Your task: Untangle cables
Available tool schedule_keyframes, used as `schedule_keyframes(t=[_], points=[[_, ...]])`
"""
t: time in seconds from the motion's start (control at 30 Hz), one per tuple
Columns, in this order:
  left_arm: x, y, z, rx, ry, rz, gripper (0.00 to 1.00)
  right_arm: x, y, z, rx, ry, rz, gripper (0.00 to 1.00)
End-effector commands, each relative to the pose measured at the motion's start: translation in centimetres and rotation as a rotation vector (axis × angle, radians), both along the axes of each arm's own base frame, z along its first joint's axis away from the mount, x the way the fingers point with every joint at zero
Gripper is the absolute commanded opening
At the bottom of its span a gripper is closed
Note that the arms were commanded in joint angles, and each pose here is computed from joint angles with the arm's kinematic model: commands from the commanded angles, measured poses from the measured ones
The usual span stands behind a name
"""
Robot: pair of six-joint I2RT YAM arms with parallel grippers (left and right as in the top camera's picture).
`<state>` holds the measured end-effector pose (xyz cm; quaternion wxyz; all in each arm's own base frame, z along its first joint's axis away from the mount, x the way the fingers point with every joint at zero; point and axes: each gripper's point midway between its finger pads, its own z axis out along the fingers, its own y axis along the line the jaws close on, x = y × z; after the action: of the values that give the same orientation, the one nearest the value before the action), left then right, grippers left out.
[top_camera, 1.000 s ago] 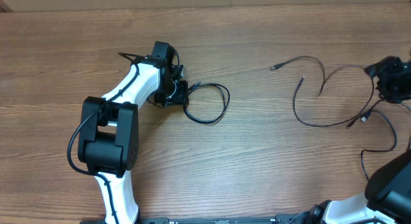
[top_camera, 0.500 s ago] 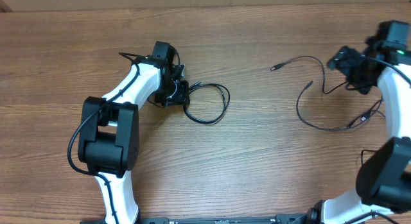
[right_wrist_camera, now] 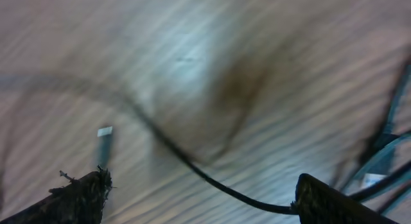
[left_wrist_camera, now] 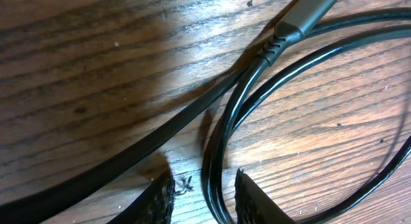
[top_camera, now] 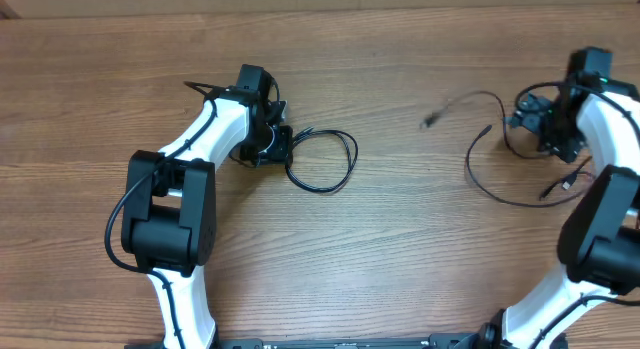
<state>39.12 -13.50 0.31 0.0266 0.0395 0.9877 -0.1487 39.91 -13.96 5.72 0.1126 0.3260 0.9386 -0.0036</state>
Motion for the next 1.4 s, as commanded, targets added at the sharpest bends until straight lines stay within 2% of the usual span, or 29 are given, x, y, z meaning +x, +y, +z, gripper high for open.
schedule_keyframes(t=[0.0, 0.17, 0.27, 0.43, 0.5, 0.67, 0.77, 0.9, 0.97, 1.17, 1.2, 1.37], points=[[-1.7, 1.3, -2.9, 0.077, 0.078, -0.003, 0.34, -1.5, -3.2, -1.0, -0.011, 0.037, -0.077, 0.93], [-1.7, 1.3, -2.9, 0.077, 0.078, -0.003, 0.34, -3.1, -6.0, -1.3, 0.003, 0.042, -0.199, 0.93], [-1.7, 1.3, -2.9, 0.077, 0.077, -0.002, 0.34, -2.3, -5.1, -1.2, 0.083, -0.001, -0.191, 0.93], [-1.7, 1.3, -2.9, 0.077, 0.076, -0.003, 0.35, 2.2, 1.7, 1.2, 0.368, -0.208, 0.077, 0.94], [-1.6, 1.3, -2.9, 0.076, 0.075, -0.002, 0.36, 3.2, 4.3, 2.4, 0.425, -0.254, 0.165, 0.95], [-1.4, 1.3, -2.9, 0.074, 0.066, -0.002, 0.38, 3.4, 8.6, 2.2, 0.44, -0.213, 0.267, 0.99], [-1.4, 1.2, -2.9, 0.07, 0.064, -0.002, 0.38, 2.2, 11.3, 0.6, 0.361, -0.099, 0.325, 0.99], [-1.3, 1.2, -2.9, 0.07, 0.063, -0.002, 0.34, 1.7, 14.9, -0.7, 0.357, -0.046, 0.404, 0.97], [-1.3, 1.2, -2.9, 0.07, 0.063, -0.002, 0.33, 1.3, 15.5, -1.7, 0.332, -0.011, 0.422, 0.91], [-1.4, 1.2, -2.9, 0.071, 0.064, -0.003, 0.34, -0.1, 12.5, -5.1, 0.152, 0.138, 0.353, 0.32], [-1.4, 1.2, -2.9, 0.071, 0.064, -0.003, 0.34, -0.3, 11.4, -5.5, 0.109, 0.16, 0.328, 0.19], [-1.4, 1.2, -2.9, 0.071, 0.066, -0.003, 0.35, -1.0, 6.1, -5.5, -0.056, 0.207, 0.222, 0.16]])
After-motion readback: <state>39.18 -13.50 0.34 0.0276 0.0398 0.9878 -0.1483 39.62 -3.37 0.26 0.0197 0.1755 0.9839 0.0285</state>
